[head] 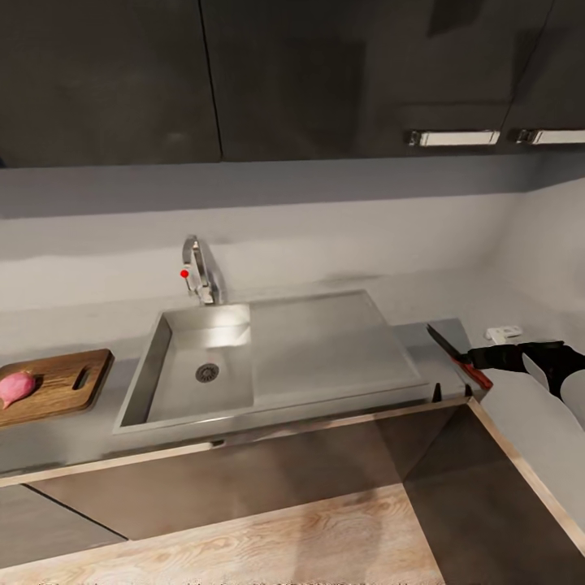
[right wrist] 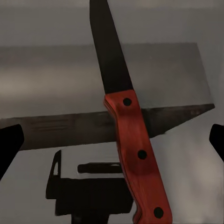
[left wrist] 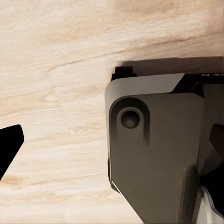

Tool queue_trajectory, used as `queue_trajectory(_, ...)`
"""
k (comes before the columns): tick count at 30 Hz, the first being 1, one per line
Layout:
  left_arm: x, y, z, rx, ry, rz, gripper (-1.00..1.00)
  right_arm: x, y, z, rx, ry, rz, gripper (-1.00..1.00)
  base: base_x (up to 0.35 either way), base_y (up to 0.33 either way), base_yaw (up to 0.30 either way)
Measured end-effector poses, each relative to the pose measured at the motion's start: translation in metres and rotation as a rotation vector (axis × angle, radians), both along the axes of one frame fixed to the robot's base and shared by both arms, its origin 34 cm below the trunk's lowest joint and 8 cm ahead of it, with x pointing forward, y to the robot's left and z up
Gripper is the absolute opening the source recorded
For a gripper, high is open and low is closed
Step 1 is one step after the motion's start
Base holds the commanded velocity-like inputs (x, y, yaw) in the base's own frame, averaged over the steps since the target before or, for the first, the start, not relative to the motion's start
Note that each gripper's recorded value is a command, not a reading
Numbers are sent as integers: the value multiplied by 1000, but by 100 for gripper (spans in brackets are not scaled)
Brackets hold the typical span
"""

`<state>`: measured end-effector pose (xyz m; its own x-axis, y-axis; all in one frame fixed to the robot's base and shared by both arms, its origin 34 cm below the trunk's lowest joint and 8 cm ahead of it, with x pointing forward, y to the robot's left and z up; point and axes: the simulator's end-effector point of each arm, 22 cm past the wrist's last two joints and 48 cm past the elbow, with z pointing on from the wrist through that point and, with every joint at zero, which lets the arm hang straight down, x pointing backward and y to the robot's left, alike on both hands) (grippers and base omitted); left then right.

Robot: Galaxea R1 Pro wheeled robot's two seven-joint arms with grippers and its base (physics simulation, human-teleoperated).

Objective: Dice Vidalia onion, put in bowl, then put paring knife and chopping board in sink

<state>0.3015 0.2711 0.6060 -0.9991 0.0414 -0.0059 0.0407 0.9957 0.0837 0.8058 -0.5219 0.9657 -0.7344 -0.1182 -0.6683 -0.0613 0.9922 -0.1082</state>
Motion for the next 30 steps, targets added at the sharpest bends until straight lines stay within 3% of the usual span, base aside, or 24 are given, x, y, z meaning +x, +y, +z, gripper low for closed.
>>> queue_trajectory(14,-9,0,-4,0,23,0,100,-12,-18,-10,21,27,1,100,1,0,0)
queue_trajectory(30,-19,0,-9,0,47,0,100,-13,-17,-24,49,42,-1,100,0,0,-35)
